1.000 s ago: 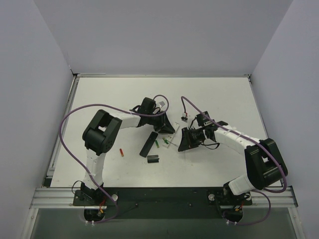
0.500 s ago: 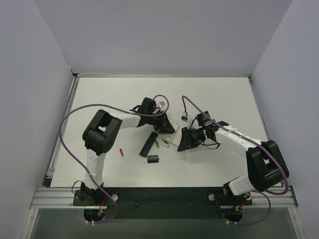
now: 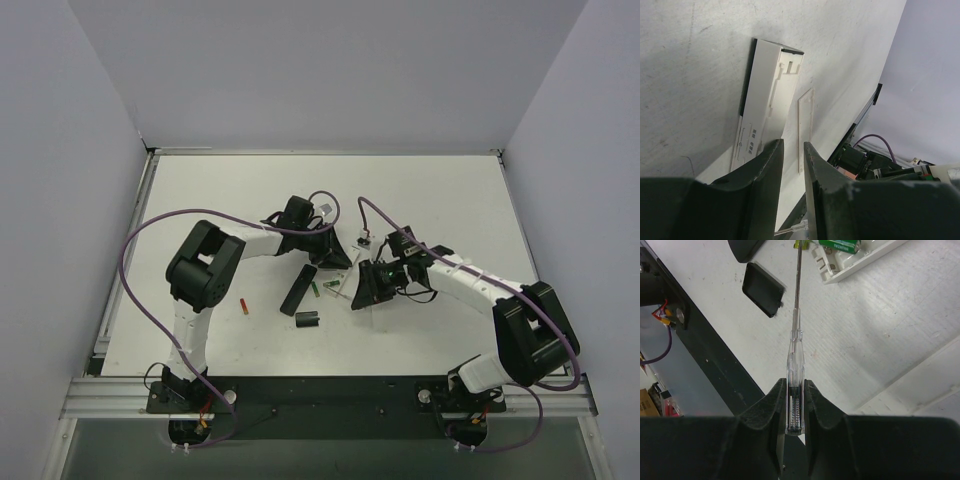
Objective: Unload the batteries from the remote control
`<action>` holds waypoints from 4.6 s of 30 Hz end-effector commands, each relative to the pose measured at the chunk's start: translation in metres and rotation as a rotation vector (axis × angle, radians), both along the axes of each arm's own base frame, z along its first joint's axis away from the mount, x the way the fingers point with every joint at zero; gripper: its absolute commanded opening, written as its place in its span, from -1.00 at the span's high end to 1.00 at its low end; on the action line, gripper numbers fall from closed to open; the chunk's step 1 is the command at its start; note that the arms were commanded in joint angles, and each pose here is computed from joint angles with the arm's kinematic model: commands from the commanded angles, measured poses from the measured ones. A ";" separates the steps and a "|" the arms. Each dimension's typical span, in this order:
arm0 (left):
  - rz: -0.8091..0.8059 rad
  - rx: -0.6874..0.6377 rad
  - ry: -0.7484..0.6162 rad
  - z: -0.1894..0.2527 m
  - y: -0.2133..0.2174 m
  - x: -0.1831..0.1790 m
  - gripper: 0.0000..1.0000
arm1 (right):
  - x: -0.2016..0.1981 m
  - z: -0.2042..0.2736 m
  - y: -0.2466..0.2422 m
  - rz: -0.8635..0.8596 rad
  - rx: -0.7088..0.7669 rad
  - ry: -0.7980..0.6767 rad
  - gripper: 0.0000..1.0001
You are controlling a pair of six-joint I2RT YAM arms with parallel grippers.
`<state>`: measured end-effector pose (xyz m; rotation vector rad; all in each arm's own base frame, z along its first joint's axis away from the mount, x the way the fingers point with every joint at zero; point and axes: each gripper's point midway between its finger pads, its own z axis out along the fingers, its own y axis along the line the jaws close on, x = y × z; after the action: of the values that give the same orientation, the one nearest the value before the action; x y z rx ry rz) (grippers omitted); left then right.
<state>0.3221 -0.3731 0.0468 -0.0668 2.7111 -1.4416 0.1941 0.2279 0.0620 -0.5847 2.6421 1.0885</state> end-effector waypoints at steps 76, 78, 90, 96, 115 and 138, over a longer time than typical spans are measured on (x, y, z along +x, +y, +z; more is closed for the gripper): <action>-0.083 -0.075 -0.317 0.149 -0.008 0.023 -0.59 | -0.023 0.047 -0.039 -0.223 -0.125 -0.127 1.00; -0.060 -0.047 -0.358 0.163 0.007 0.023 -0.86 | -0.018 0.049 -0.048 -0.260 -0.133 -0.137 1.00; 0.227 0.189 -0.571 0.182 0.173 0.013 -0.88 | 0.058 0.023 -0.148 -0.558 -0.497 -0.080 1.00; 0.279 0.262 -0.677 0.177 0.203 -0.013 -0.88 | 0.089 0.006 -0.193 -0.666 -0.738 -0.147 1.00; 0.322 0.347 -0.739 0.167 0.224 -0.022 -0.89 | 0.080 -0.041 -0.192 -0.626 -0.802 0.032 0.58; 0.278 0.223 -0.812 0.183 0.206 -0.026 -0.89 | 0.058 0.073 -0.140 -0.643 -0.385 -0.249 -0.36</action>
<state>0.2916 -0.1562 0.2027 0.0504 2.1859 -0.7517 0.2730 0.0668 0.1071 0.1099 2.6167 0.1330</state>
